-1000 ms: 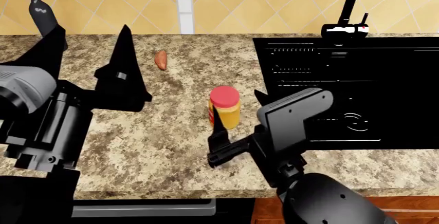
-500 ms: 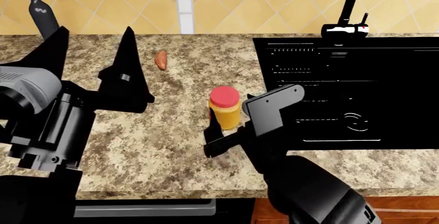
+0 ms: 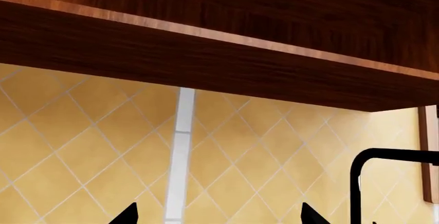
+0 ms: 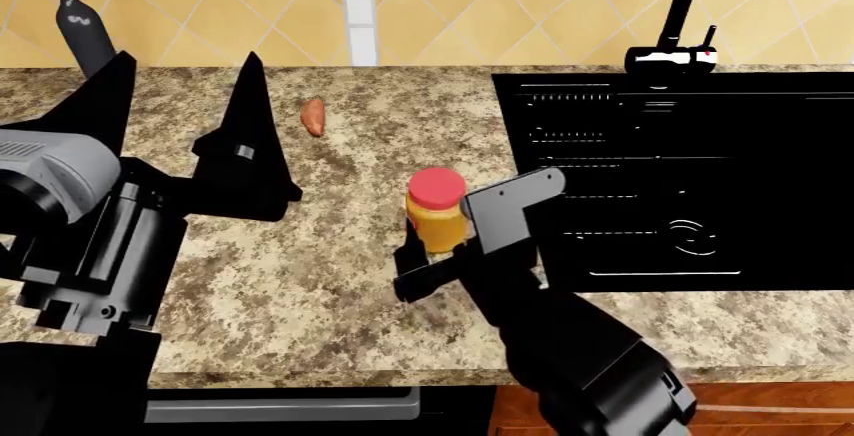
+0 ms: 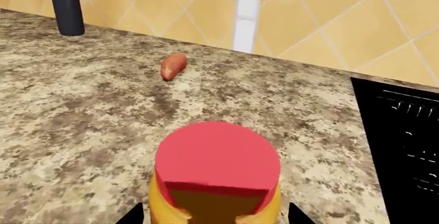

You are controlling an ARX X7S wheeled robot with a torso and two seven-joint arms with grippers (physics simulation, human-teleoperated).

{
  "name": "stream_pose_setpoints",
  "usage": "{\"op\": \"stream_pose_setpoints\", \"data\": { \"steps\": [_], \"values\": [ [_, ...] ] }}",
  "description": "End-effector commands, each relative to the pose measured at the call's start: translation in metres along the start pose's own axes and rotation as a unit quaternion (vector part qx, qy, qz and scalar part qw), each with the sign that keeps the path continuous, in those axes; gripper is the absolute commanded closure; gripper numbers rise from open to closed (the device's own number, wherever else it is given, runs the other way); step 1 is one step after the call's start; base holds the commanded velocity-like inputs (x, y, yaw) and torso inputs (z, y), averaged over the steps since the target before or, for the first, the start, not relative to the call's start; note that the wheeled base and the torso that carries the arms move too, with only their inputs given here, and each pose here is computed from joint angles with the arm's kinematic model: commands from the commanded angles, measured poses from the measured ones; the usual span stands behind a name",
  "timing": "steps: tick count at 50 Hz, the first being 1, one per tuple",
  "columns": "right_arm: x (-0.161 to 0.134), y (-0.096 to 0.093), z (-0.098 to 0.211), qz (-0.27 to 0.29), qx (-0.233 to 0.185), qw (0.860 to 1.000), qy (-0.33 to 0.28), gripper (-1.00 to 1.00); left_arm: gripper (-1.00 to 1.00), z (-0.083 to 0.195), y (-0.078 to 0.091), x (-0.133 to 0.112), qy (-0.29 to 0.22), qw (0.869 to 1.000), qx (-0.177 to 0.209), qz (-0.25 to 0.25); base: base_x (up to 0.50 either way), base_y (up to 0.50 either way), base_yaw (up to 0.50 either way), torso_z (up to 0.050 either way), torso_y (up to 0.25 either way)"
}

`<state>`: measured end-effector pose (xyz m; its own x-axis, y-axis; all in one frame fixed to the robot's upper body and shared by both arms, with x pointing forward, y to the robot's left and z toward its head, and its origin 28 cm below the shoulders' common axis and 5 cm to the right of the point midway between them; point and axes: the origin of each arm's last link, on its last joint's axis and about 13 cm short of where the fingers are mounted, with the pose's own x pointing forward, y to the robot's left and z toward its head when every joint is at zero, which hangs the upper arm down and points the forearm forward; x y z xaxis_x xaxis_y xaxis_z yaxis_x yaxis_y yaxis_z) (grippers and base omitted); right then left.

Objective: Pick the jam and peanut butter from the counter and place them in the cabinets closest to them.

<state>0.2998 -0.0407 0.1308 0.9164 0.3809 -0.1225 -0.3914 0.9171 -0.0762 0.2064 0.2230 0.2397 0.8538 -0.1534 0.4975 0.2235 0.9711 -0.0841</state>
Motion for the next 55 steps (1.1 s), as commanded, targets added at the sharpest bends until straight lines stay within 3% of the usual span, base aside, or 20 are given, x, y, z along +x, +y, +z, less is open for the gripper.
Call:
{"op": "stream_pose_setpoints", "data": {
  "steps": [1,14,15,34,35,37,41,44,50,55],
  "values": [
    [0.010,-0.001,-0.009,0.002,0.005,1.000,0.018,-1.00,-1.00,0.000,0.000,0.000,-0.001,1.000,0.000,-0.001,0.00,0.00,0.00,0.000,0.000],
    [0.018,0.001,-0.014,0.013,0.006,0.999,0.036,-1.00,-1.00,0.001,0.000,0.000,-0.001,1.000,0.000,0.000,0.00,0.00,0.00,0.000,0.000],
    [0.018,0.001,-0.014,0.012,0.005,0.999,0.037,1.00,-1.00,0.001,0.000,0.000,-0.001,1.000,0.000,0.000,0.00,0.00,0.00,0.000,0.000],
    [0.004,-0.002,-0.002,0.001,0.011,1.000,0.012,1.00,-1.00,0.000,0.000,0.001,0.000,1.000,0.002,0.003,0.00,0.00,0.00,0.000,0.000],
    [-0.014,-0.012,0.017,-0.018,0.017,1.000,-0.007,1.00,-1.00,-0.010,0.001,0.028,0.005,1.000,0.007,0.025,0.00,0.00,0.00,0.000,0.000],
    [-0.045,-0.013,0.056,-0.013,0.015,0.997,-0.080,1.00,-1.00,-0.022,0.002,0.066,0.017,0.998,0.015,0.052,0.00,0.00,0.00,0.000,0.000],
    [-0.073,-0.019,0.086,-0.019,0.016,0.993,-0.117,1.00,-1.00,-0.034,0.004,0.116,0.043,0.996,0.020,0.070,0.00,0.00,0.00,0.000,0.000],
    [-0.084,-0.023,0.103,-0.025,0.017,0.990,-0.136,1.00,-1.00,-0.044,0.008,0.139,0.063,0.995,0.019,0.078,0.00,0.00,0.00,0.000,0.000],
    [-0.097,-0.027,0.120,-0.027,0.014,0.988,-0.152,1.00,-1.00,-0.058,0.014,0.160,0.090,0.991,0.047,0.081,0.00,0.00,0.00,0.000,0.000],
    [-0.109,-0.029,0.134,-0.022,0.010,0.986,-0.166,1.00,-1.00,-0.075,0.026,0.187,0.066,0.994,0.022,0.085,0.00,0.00,0.00,0.000,0.000]
  ]
}}
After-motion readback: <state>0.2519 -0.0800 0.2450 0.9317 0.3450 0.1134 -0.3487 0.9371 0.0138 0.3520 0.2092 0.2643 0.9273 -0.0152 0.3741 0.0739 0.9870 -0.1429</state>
